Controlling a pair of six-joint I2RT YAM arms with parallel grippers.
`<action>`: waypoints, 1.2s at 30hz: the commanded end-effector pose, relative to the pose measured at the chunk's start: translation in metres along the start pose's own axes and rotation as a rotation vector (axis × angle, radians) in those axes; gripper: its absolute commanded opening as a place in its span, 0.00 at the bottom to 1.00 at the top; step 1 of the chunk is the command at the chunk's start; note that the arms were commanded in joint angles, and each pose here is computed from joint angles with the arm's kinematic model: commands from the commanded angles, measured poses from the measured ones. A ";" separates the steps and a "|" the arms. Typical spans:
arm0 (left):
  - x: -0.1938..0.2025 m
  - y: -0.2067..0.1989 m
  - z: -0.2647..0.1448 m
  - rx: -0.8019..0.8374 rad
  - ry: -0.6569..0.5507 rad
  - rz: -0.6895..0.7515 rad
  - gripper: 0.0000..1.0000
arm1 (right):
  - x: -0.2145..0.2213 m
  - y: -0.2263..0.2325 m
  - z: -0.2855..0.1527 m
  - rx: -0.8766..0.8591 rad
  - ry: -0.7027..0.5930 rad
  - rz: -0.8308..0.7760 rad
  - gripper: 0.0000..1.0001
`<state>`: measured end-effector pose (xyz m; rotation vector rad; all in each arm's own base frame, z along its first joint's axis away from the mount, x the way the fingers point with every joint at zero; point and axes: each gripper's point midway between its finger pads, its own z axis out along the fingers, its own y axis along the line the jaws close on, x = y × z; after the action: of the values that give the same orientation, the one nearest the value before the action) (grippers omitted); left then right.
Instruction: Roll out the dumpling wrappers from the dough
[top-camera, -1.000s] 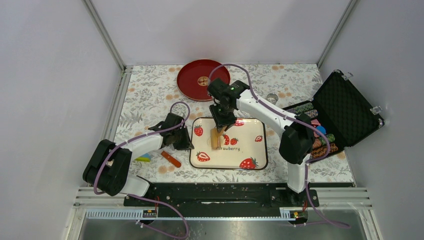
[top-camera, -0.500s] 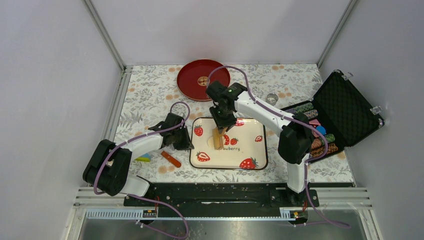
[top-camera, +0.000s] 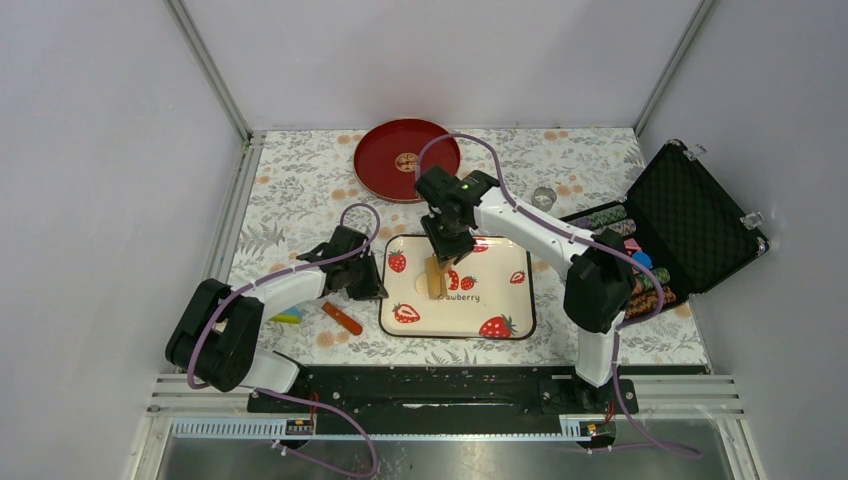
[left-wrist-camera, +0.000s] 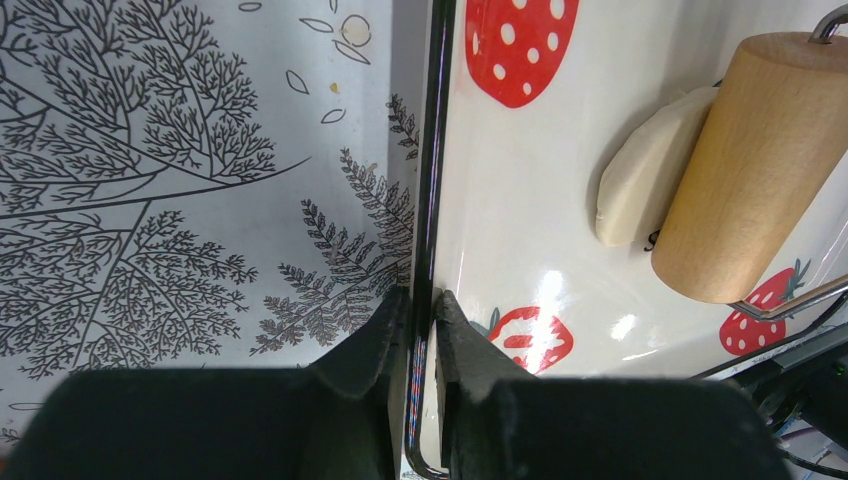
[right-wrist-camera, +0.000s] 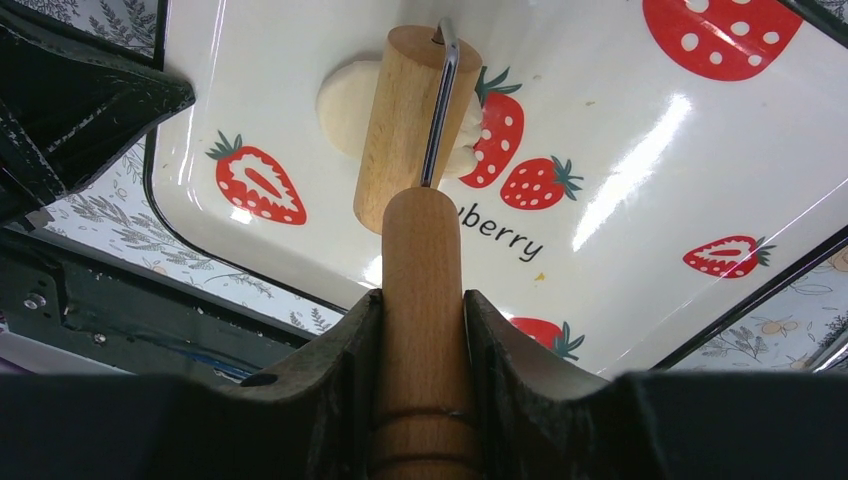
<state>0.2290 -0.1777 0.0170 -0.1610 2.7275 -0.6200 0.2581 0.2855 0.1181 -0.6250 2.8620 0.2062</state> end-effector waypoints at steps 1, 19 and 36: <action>0.013 0.021 0.007 -0.089 0.033 0.014 0.00 | 0.034 -0.062 0.025 0.262 0.130 -0.042 0.00; 0.012 0.021 0.006 -0.089 0.031 0.013 0.00 | 0.063 -0.102 0.031 0.320 0.178 0.002 0.00; 0.012 0.021 0.006 -0.090 0.031 0.013 0.00 | 0.088 -0.131 0.033 0.403 0.230 0.026 0.00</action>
<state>0.2290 -0.1777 0.0170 -0.1610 2.7275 -0.6200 0.2569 0.2598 0.1081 -0.5111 2.8298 0.3384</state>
